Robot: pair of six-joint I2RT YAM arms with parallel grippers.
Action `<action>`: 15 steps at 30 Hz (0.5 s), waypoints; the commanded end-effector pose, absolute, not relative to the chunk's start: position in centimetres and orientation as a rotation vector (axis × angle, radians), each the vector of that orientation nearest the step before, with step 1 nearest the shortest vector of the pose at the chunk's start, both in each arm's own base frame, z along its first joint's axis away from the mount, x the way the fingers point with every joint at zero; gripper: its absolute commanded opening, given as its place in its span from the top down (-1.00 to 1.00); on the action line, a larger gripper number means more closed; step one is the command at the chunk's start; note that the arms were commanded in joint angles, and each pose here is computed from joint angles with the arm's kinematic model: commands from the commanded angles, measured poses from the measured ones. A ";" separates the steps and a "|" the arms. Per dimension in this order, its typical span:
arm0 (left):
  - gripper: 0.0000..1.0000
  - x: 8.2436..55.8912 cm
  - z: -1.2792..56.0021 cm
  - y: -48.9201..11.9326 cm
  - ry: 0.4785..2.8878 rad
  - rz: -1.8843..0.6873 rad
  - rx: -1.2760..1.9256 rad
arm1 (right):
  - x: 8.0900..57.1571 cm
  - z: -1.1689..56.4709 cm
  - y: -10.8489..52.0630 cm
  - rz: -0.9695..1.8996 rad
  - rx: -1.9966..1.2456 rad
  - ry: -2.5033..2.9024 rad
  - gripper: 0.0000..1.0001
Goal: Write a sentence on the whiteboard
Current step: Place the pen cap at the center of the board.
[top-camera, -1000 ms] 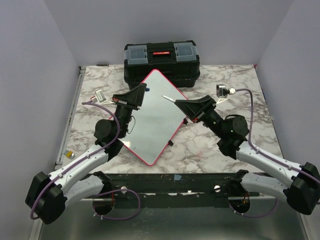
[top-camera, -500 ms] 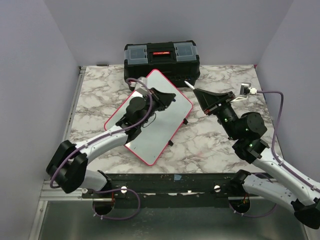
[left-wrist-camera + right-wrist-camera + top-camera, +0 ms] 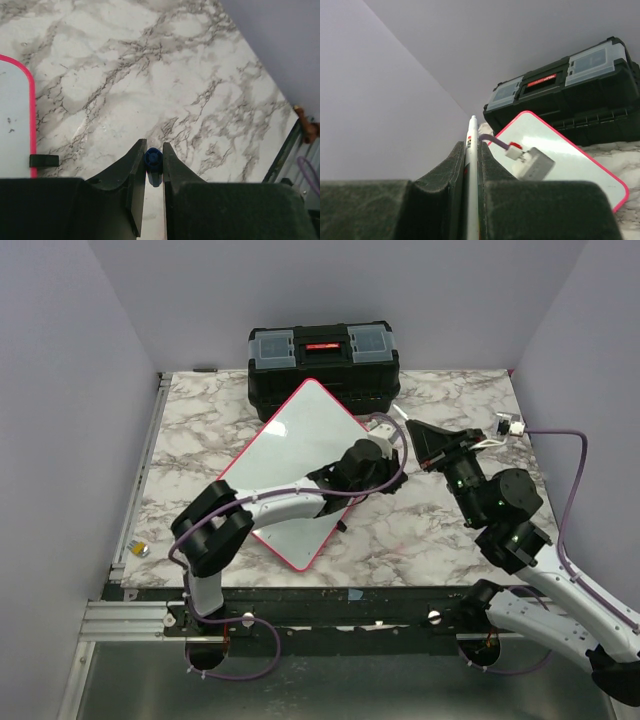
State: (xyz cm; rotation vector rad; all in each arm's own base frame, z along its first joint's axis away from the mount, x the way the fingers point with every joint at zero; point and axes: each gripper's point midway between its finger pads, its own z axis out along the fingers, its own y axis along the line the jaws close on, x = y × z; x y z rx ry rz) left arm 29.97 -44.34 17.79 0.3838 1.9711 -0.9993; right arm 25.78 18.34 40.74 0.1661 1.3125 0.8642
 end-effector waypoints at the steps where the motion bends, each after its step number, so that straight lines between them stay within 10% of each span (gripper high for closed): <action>1: 1.00 29.3 12.1 -45.7 2.046 -0.800 0.595 | 26.0 40.3 17.2 0.791 0.185 1.346 0.99; 15: 0.83 28.4 6.9 -48.1 2.082 -0.749 0.727 | 26.2 38.9 17.2 0.772 0.196 1.387 0.99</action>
